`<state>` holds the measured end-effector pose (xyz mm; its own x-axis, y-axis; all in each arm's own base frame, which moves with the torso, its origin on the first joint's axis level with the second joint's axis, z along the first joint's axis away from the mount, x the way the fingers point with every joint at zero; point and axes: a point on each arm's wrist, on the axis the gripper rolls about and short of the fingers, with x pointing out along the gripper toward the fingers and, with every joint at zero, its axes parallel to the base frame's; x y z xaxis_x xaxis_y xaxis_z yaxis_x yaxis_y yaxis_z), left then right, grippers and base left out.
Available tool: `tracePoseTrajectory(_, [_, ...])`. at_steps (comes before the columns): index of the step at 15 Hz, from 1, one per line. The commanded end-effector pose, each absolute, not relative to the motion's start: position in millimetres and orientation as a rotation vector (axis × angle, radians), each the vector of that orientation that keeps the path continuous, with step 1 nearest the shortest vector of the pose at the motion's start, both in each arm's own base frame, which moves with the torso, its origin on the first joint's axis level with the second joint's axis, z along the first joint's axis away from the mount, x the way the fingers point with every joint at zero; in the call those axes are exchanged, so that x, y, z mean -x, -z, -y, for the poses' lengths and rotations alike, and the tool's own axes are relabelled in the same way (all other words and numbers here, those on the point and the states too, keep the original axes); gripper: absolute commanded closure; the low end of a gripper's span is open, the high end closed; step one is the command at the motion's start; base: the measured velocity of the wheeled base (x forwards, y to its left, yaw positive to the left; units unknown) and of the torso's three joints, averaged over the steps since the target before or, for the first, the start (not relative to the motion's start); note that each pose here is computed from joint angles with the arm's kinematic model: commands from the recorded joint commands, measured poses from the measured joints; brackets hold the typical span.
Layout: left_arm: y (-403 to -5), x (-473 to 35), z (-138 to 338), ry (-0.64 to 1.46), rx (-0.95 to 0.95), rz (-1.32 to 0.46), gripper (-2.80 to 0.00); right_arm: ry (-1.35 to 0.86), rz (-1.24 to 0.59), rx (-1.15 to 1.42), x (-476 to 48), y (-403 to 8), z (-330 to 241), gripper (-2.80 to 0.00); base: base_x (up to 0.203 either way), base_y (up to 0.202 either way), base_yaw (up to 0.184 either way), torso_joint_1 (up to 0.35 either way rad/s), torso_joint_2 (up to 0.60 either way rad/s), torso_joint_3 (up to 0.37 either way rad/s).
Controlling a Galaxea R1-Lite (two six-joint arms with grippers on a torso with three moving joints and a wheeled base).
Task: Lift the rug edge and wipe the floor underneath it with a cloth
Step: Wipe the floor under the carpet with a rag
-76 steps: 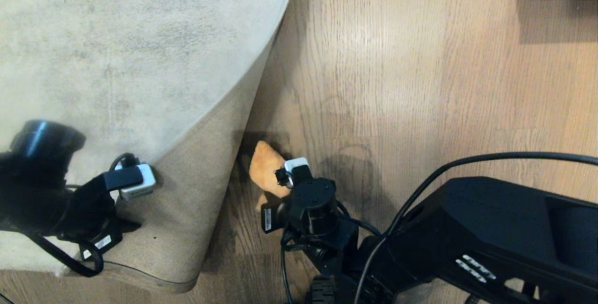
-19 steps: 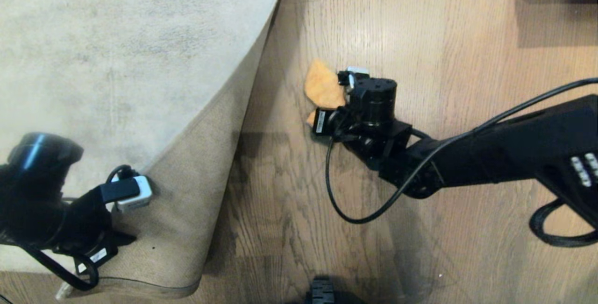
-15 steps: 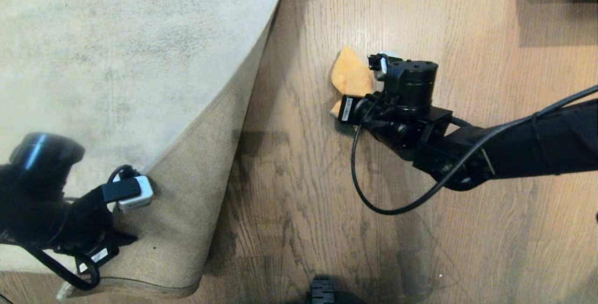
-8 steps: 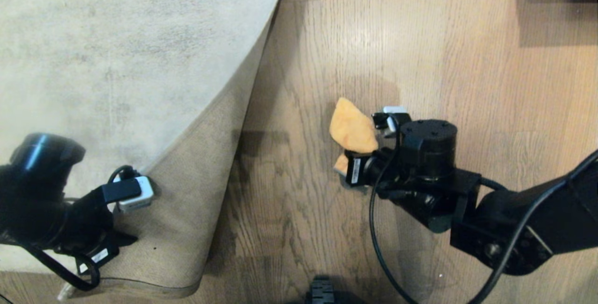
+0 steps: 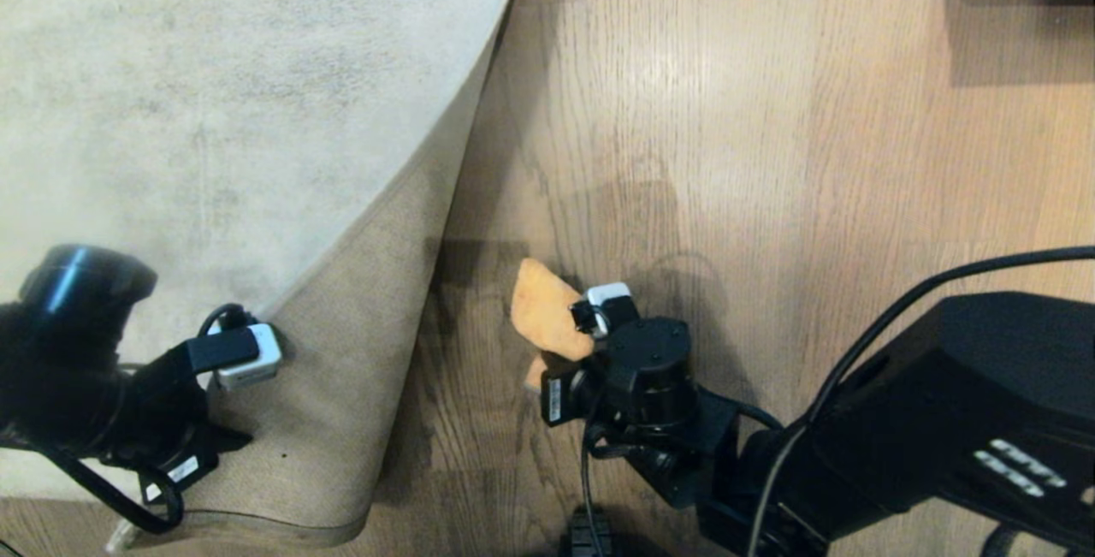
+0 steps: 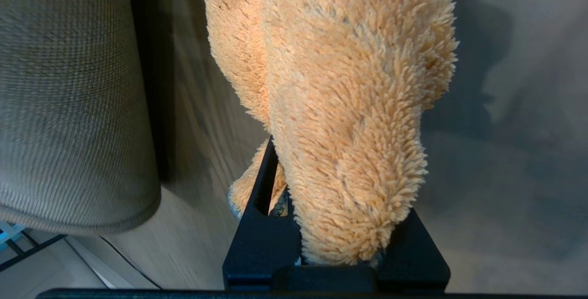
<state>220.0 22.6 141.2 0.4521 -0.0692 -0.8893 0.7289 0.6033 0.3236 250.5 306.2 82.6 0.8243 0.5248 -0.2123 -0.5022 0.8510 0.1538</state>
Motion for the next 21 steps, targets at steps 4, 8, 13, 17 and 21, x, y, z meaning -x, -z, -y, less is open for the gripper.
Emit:
tracePoseTrajectory(4, [-138,-219,-22,0.575,-0.787,-0.997,0.0,-0.546,-0.24,-0.101,-286,-48,-350,0.0,0.0,0.0,0.0,0.0,0.0,0.0])
tracePoseTrajectory(8, [-137,-217,-21,0.581,-0.787,-1.002,0.0,-0.502,-0.199,-0.128,-318,-63,-354,0.0,0.0,0.0,0.0,0.0,0.0,0.0])
tracePoseTrajectory(13, [-136,-216,-21,0.582,-0.786,-1.004,0.0,-0.413,-0.098,-0.151,-363,-110,-328,0.0,0.0,0.0,0.0,0.0,0.0,0.0])
tracePoseTrajectory(17, [-136,-216,-21,0.582,-0.786,-1.004,0.0,-0.365,-0.041,-0.171,-372,-156,-301,0.0,0.0,0.0,0.0,0.0,0.0,0.0])
tracePoseTrajectory(21, [-136,-216,-20,0.585,-0.788,-1.002,0.0,-0.333,0.013,-0.196,-365,-208,-274,0.0,0.0,0.0,0.0,0.0,0.0,0.0])
